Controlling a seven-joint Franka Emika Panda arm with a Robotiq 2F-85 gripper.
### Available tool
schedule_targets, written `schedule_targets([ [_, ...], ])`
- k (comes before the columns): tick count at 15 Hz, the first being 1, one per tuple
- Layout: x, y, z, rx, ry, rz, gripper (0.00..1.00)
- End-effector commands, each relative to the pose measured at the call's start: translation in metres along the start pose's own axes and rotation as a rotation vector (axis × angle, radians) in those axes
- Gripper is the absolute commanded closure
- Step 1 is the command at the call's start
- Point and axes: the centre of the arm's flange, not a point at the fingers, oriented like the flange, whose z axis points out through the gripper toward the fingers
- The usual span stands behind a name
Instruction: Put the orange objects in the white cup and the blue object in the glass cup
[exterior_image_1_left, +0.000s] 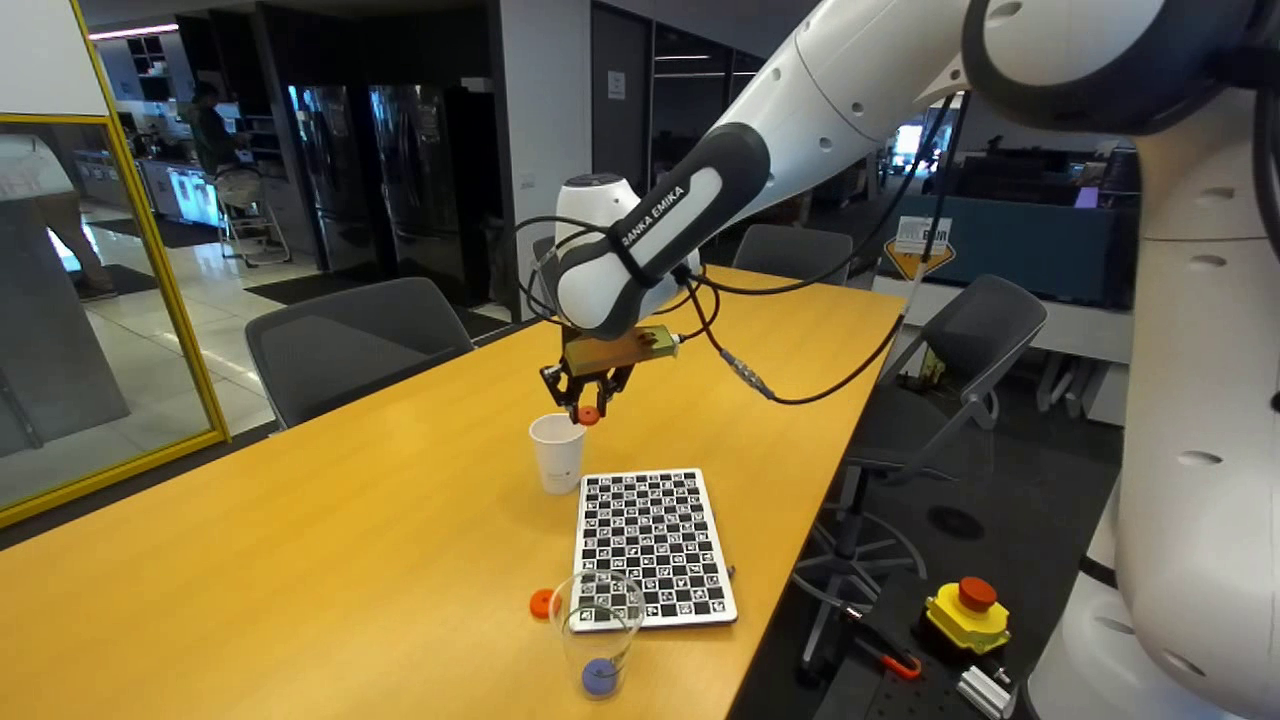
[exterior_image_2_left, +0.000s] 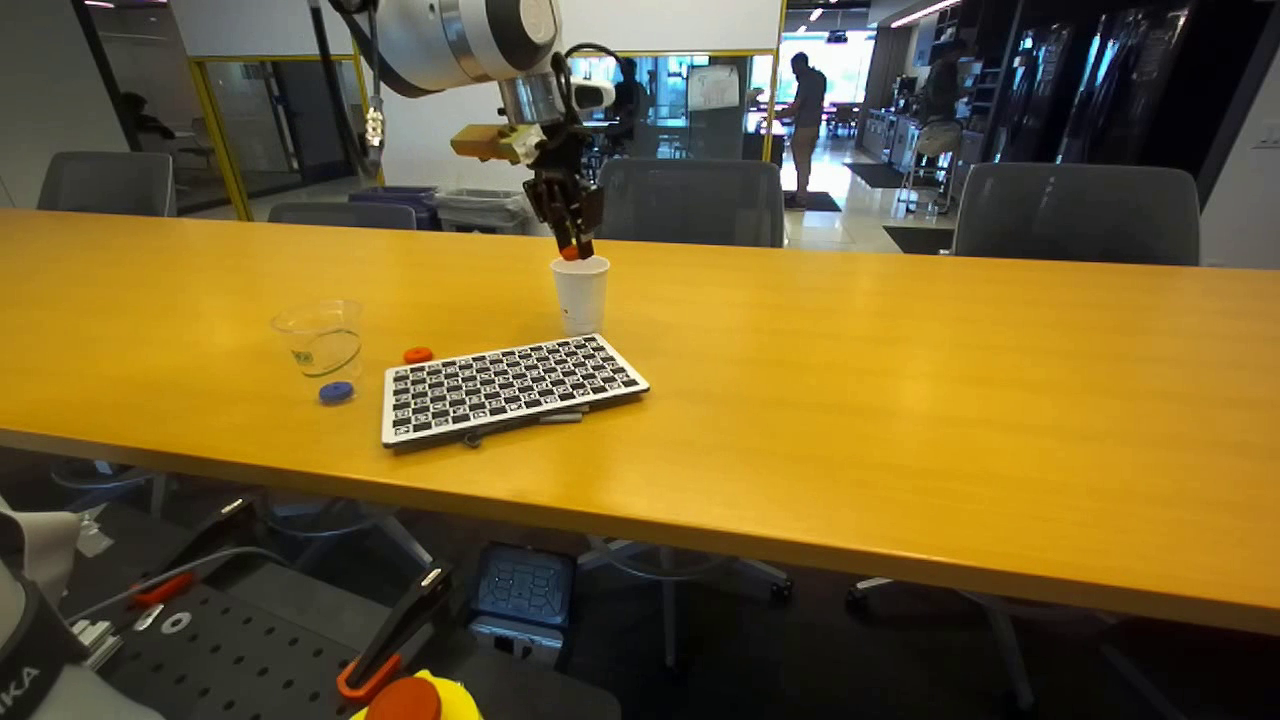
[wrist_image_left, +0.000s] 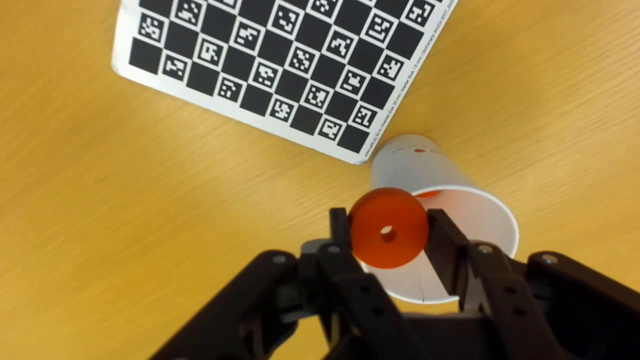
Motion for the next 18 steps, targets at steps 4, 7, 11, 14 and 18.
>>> schedule_targets([
  [4,0.053,-0.025,0.016,0.037,-0.028,-0.069,0.76],
  [7,0.055,-0.03,0.018,0.043,-0.031,-0.083,0.76],
  [11,0.055,-0.034,0.018,0.044,-0.049,-0.099,0.76],
  [14,0.052,-0.037,0.018,0.034,-0.076,-0.11,0.31],
  [18,0.042,-0.038,0.013,0.015,-0.098,-0.134,0.05],
])
